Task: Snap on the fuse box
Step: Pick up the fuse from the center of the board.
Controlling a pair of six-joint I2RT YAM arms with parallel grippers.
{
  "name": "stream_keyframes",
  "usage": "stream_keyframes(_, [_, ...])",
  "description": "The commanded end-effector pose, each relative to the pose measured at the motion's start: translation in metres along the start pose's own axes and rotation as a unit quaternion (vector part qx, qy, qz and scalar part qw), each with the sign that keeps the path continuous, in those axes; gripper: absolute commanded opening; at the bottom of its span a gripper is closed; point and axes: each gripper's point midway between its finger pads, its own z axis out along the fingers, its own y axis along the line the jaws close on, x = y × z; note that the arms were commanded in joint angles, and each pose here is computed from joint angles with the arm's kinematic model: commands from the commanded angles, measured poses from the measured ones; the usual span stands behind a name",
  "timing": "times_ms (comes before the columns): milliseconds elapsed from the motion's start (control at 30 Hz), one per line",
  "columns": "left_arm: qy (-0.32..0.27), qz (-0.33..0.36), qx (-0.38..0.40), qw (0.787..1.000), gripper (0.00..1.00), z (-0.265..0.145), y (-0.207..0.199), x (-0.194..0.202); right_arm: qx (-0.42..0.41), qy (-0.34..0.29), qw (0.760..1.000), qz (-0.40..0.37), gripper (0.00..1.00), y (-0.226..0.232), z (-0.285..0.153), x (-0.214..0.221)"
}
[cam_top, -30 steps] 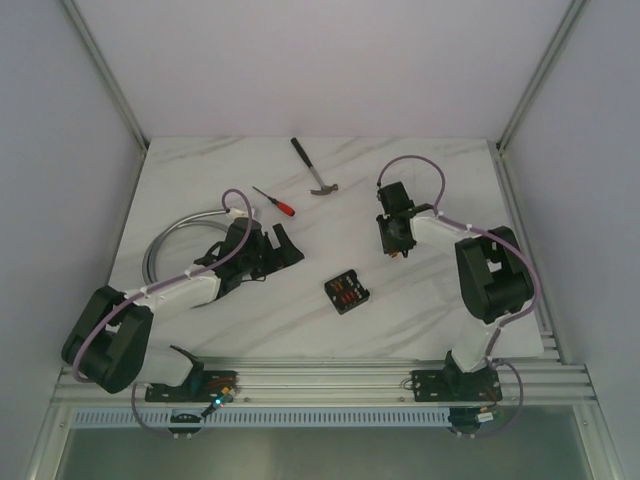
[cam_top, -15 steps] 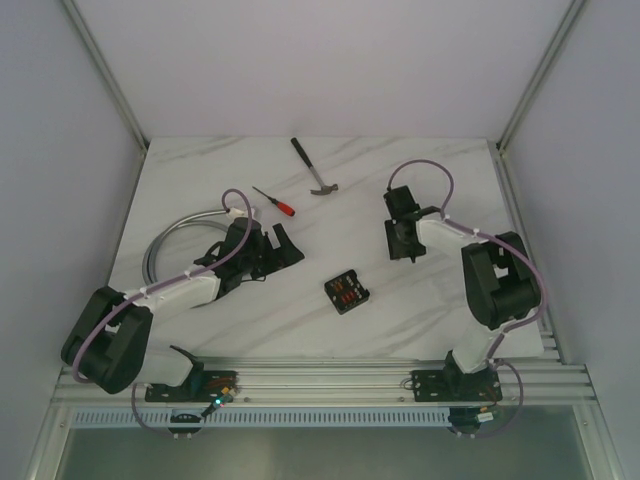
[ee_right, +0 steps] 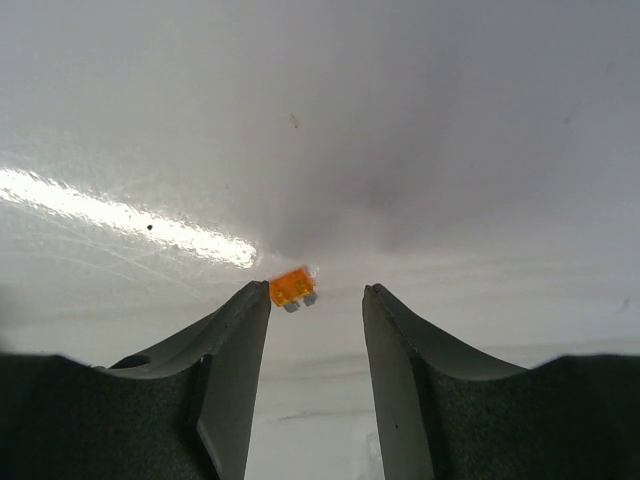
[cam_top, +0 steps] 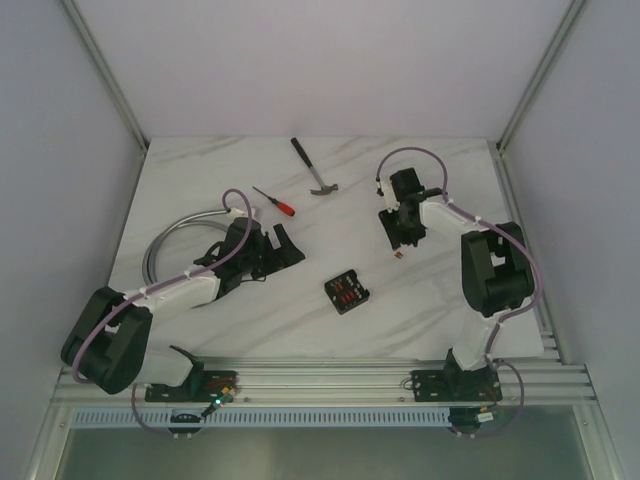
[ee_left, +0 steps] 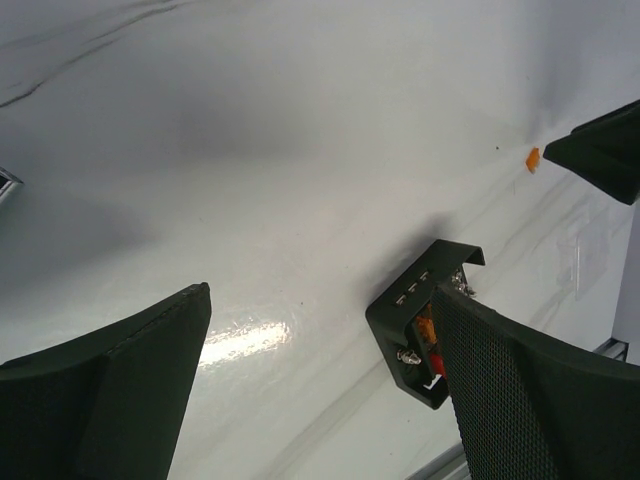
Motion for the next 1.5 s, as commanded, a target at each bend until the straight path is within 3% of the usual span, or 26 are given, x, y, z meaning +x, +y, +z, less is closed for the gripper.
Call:
stream_keyframes(0, [0.004, 0.01, 0.012, 1.0, 1.0, -0.002, -0.005, -0.002, -0.038, 0.036, 0.996, -0.071, 0.49, 0.005, 0.003, 0.01])
stream_keyframes(467, [0.008, 0.013, 0.012, 1.0, 1.0, 0.0, -0.005, 0.0, -0.064, 0.079, 0.988, -0.113, 0.47, 0.013, 0.021, 0.026])
stream_keyframes(1100, [0.02, 0.017, 0.028, 0.999, 1.0, 0.001, -0.015, 0.005, -0.061, 0.091, 0.987, -0.118, 0.35, 0.019, 0.039, 0.03])
stream_keyframes(1233, [0.021, 0.025, 0.038, 0.999, 1.0, 0.002, -0.024, 0.008, -0.064, 0.078, 0.989, -0.107, 0.31, 0.024, 0.035, 0.025])
stream_keyframes(1467, [0.011, 0.043, 0.062, 0.997, 1.0, 0.005, -0.042, 0.01, -0.086, 0.004, 0.994, -0.062, 0.26, 0.038, 0.004, -0.003])
